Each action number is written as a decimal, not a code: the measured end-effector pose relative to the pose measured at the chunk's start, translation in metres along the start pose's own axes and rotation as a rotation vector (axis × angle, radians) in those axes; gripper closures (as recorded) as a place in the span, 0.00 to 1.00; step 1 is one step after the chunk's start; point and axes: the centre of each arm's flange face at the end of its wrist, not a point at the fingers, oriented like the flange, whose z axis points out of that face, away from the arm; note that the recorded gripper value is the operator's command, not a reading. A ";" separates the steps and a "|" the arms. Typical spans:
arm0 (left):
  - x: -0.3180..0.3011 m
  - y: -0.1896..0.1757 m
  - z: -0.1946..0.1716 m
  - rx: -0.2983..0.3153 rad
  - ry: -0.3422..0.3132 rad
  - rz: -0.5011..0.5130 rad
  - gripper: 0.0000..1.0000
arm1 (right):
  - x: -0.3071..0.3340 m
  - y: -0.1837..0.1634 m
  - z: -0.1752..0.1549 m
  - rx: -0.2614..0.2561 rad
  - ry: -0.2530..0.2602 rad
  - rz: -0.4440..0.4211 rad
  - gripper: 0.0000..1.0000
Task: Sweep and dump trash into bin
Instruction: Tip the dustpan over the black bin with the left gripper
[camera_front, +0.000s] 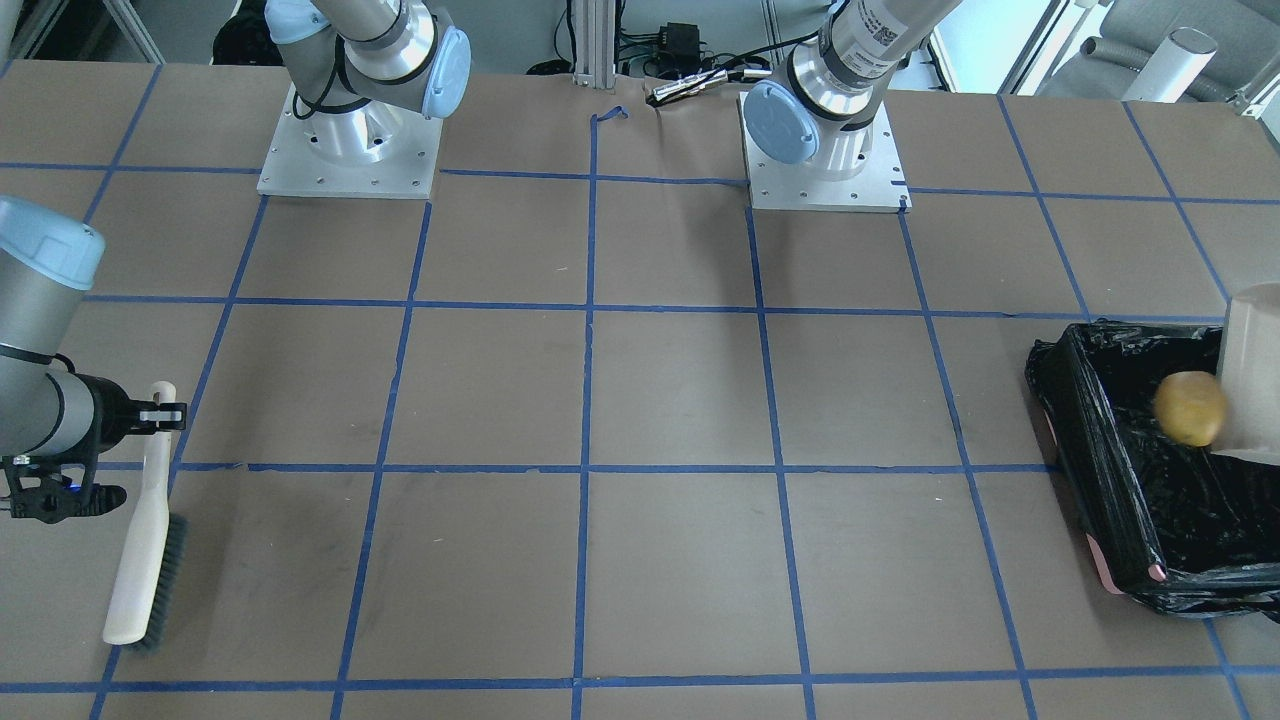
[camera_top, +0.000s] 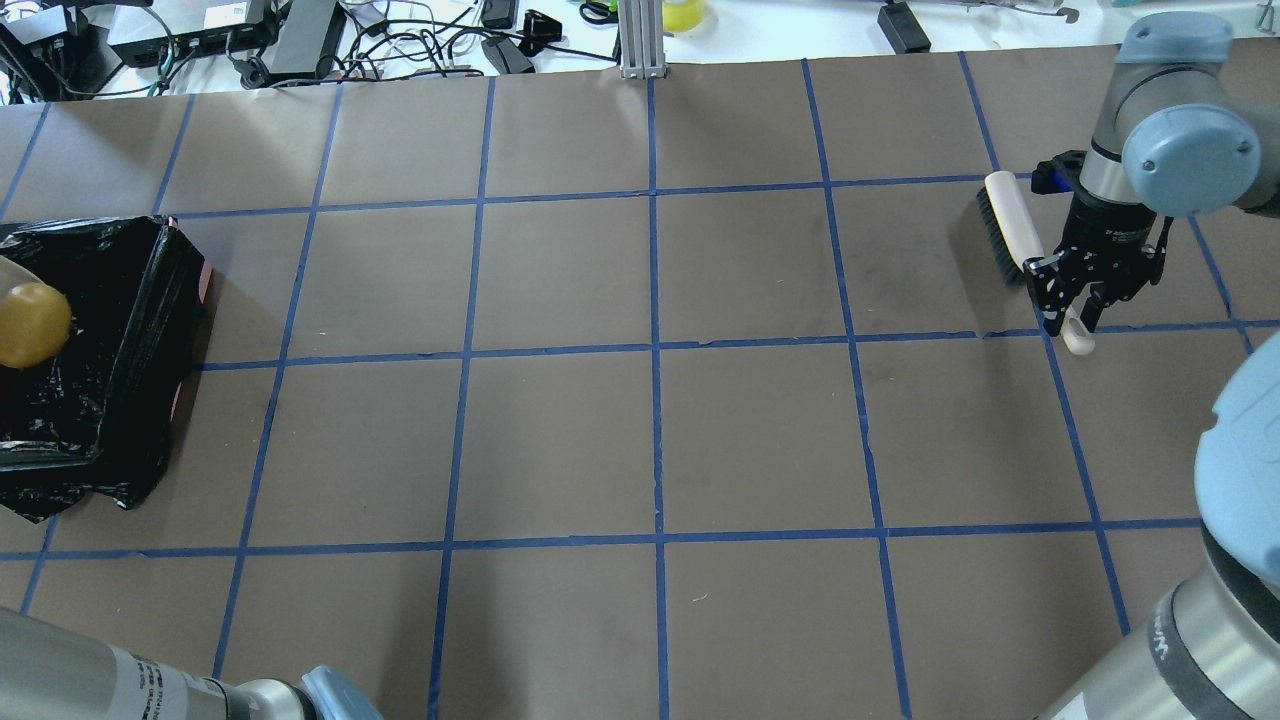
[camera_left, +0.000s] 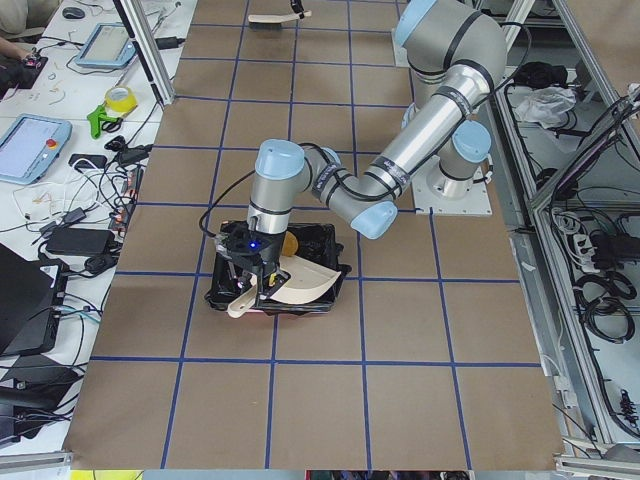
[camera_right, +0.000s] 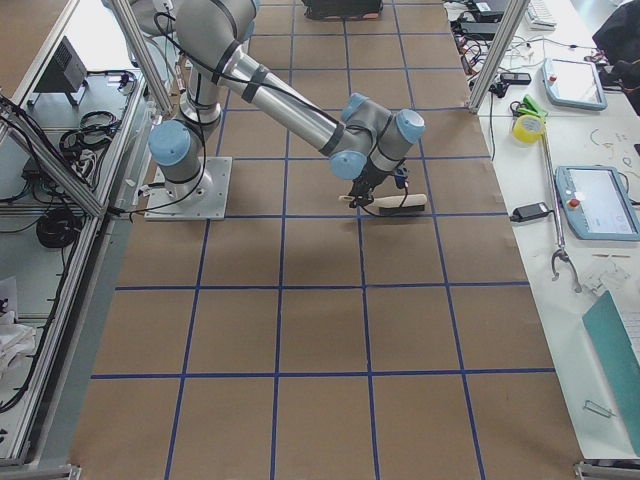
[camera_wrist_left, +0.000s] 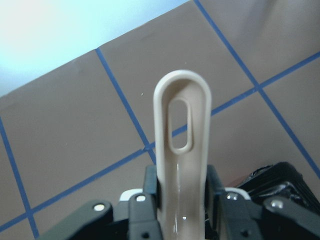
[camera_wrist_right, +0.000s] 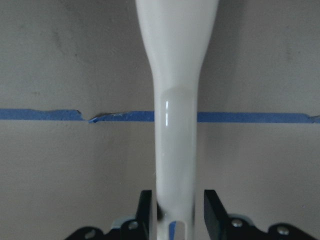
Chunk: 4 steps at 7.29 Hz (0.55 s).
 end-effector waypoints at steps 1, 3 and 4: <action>0.006 0.004 -0.005 0.032 0.006 0.020 1.00 | 0.000 -0.001 0.001 0.000 -0.002 0.003 0.33; 0.016 0.014 -0.003 0.096 0.018 0.069 1.00 | 0.000 -0.002 -0.002 0.009 -0.003 0.010 0.19; 0.020 0.016 -0.004 0.127 0.017 0.083 1.00 | 0.000 -0.002 -0.006 0.019 -0.003 0.012 0.12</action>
